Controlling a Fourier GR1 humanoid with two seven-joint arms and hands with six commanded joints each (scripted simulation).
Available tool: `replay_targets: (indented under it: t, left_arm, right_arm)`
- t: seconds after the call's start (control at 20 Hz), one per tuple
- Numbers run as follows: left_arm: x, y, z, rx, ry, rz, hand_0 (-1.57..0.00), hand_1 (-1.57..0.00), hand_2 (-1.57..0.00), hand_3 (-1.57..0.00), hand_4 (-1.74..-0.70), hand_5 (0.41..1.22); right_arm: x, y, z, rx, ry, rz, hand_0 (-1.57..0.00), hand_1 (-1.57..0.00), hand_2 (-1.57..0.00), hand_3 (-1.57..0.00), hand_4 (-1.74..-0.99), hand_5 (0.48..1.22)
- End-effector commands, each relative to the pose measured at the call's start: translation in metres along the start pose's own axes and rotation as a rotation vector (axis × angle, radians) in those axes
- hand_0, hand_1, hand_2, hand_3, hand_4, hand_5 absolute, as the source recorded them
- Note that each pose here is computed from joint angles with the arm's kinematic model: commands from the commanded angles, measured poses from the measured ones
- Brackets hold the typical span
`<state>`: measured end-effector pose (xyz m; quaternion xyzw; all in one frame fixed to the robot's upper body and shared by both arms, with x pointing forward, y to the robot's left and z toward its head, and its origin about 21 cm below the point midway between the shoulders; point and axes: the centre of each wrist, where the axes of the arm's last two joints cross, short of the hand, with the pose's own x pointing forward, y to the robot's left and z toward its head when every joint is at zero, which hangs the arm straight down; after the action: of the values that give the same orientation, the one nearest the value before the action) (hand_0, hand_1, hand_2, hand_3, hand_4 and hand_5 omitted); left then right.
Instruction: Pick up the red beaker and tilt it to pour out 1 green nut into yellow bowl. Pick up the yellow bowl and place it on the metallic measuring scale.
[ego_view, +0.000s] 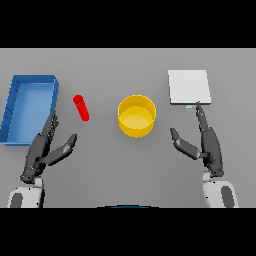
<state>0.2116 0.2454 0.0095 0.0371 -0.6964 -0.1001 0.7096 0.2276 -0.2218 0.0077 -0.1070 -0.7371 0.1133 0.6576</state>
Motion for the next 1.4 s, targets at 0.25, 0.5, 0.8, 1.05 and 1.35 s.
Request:
replay_targets:
  t: [0.25,0.5,0.8,1.05,1.35]
  left_arm:
    - [-0.010,-0.016,-0.041,-0.017,-0.005,-0.038,0.00,0.00,0.00,0.00,-1.22,0.626]
    - [-0.018,-0.022,-0.073,-0.021,0.013,-0.060,0.00,0.00,0.00,0.00,-1.25,0.660]
    - [-0.019,-0.024,-0.104,-0.031,0.010,-0.062,0.00,0.00,0.00,0.00,-1.29,0.685]
    - [-0.020,-0.027,-0.117,-0.037,0.028,-0.080,0.00,0.00,0.00,0.00,-1.29,0.686]
    - [-0.019,-0.034,-0.134,-0.058,0.019,-0.056,0.00,0.00,0.00,0.00,-1.31,0.688]
  right_arm:
    - [0.002,0.001,-0.001,0.017,-0.024,-0.008,0.00,0.00,0.00,0.00,-1.256,0.631]
    - [0.001,-0.001,-0.002,0.016,-0.032,-0.029,0.00,0.00,0.00,0.00,-1.281,0.635]
    - [-0.002,-0.003,0.002,0.013,-0.018,-0.023,0.00,0.00,0.00,0.00,-1.269,0.638]
    - [-0.001,-0.005,0.002,0.012,-0.019,-0.016,0.00,0.00,0.00,0.00,-1.267,0.644]
    - [0.001,-0.001,0.001,0.006,-0.009,-0.034,0.00,0.00,0.00,0.00,-1.269,0.640]
